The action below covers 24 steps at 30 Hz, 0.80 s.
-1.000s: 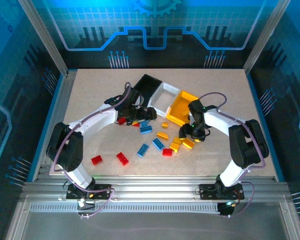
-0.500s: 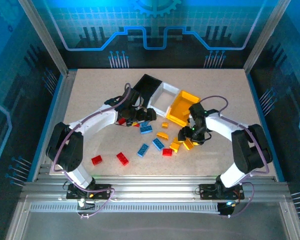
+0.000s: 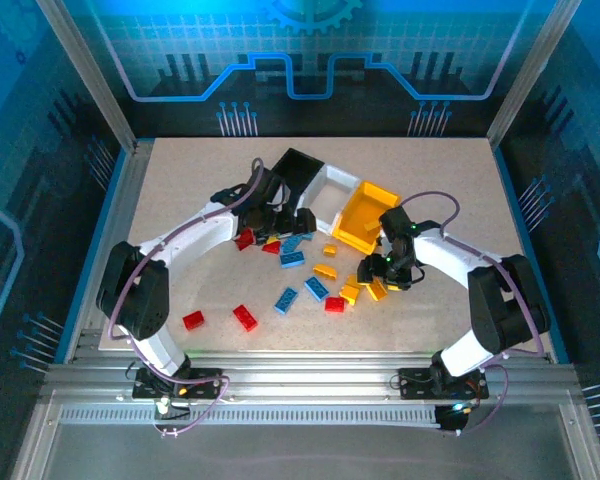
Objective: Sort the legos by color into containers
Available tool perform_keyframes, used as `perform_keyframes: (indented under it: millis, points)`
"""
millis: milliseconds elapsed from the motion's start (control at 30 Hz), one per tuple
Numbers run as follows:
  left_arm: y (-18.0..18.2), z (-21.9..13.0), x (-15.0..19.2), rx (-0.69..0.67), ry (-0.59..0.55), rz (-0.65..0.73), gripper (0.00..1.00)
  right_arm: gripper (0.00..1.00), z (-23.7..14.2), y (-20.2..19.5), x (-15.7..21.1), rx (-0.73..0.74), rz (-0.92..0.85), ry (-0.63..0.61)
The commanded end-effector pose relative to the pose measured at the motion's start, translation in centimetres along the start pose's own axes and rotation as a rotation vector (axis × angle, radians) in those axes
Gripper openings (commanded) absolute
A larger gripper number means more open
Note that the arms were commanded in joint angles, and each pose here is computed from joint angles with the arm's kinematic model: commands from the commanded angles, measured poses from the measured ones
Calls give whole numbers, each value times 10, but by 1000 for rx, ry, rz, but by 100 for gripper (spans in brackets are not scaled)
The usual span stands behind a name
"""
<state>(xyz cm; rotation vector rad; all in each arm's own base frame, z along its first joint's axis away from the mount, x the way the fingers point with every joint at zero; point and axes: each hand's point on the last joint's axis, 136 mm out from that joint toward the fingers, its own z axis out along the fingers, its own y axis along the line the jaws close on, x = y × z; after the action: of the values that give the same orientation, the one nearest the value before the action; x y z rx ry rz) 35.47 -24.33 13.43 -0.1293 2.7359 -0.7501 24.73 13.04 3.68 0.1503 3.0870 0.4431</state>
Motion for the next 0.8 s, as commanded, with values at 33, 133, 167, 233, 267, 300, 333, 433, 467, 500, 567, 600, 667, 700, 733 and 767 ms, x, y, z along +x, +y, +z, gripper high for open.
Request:
perform_keyframes:
  millis: [33,133,167,233,267,300,333,433,467,500,567,600,667,700,733,767]
  points:
    - [0,-10,6,-6,-9,6,99,74,-10,2,1,16,-56,-11]
    - [6,-12,13,-9,-12,-2,99,74,-7,2,2,16,-74,1]
    - [8,-13,15,-13,-12,-3,99,73,-6,2,2,18,-78,7]
    - [10,-15,18,-20,-12,-1,99,72,-6,3,2,18,-88,11]
    - [11,-16,19,-21,-12,1,99,72,-6,2,2,22,-89,10]
    - [11,-17,19,-23,-14,0,99,71,-8,2,1,25,-93,7]
    - [11,-19,19,-22,-15,0,99,71,-9,3,0,25,-100,0]
    - [11,-25,20,-21,-26,-3,99,69,-10,3,1,29,-111,-2]
    - [12,-26,21,-23,-31,-4,99,69,-9,3,2,28,-115,1]
    - [14,-26,23,-25,-33,-7,99,68,-9,4,3,29,-119,5]
    - [18,-27,27,-27,-33,-15,99,68,-7,4,3,35,-129,14]
    - [19,-27,28,-25,-35,-20,99,67,-7,3,3,41,-133,19]
    - [22,-26,32,-24,-34,-27,99,66,-5,2,3,57,-143,25]
    - [24,-26,35,-26,-31,-31,99,65,-4,0,3,69,-144,29]
    - [25,-26,36,-27,-30,-33,99,63,-3,-2,3,83,-141,32]
    - [26,-26,38,-29,-28,-33,99,62,-2,-2,3,85,-141,34]
